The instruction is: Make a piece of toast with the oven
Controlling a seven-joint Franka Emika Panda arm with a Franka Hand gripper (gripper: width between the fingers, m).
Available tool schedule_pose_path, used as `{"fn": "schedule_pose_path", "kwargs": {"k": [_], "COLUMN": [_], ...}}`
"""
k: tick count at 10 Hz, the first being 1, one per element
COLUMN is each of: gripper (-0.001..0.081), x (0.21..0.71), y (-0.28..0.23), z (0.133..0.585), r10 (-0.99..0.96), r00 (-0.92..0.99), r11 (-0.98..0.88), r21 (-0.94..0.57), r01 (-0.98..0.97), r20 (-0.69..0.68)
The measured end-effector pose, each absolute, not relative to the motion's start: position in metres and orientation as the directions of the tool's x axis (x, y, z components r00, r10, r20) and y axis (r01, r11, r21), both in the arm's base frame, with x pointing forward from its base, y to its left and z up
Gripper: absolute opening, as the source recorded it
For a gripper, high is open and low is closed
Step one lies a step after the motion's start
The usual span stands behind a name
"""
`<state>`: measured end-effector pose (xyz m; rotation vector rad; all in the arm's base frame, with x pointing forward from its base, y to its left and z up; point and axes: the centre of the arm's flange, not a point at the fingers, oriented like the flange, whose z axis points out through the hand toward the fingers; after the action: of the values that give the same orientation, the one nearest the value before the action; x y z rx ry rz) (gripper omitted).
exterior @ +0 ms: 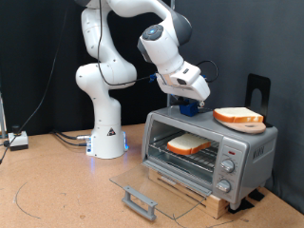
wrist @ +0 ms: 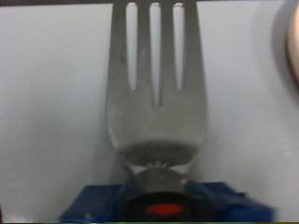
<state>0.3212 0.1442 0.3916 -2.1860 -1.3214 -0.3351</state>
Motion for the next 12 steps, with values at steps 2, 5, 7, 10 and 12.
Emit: {"fn": "schedule_pose_path", "kwargs": {"k": [2, 5, 7, 10, 12], "gripper": [0.0804, 0.0804, 0.0804, 0.0804, 0.0804], "x": [0.324, 0.325, 0.328, 0.339, 0.343], "y": [0.139, 0.126, 0.122, 0.078, 0.043], "z": [0.419, 0.455, 0.452, 0.448, 0.444], "r10": [0.699, 0.673, 0.668, 0.612, 0.597], "r00": [0.469, 0.446, 0.446, 0.521, 0.578], "r11": [-0.343, -0.322, -0.341, -0.427, -0.505], "r21": [-0.323, -0.308, -0.287, -0.306, -0.299], "r01": [0.882, 0.895, 0.895, 0.851, 0.809], "r20": [0.54, 0.59, 0.596, 0.594, 0.557]}}
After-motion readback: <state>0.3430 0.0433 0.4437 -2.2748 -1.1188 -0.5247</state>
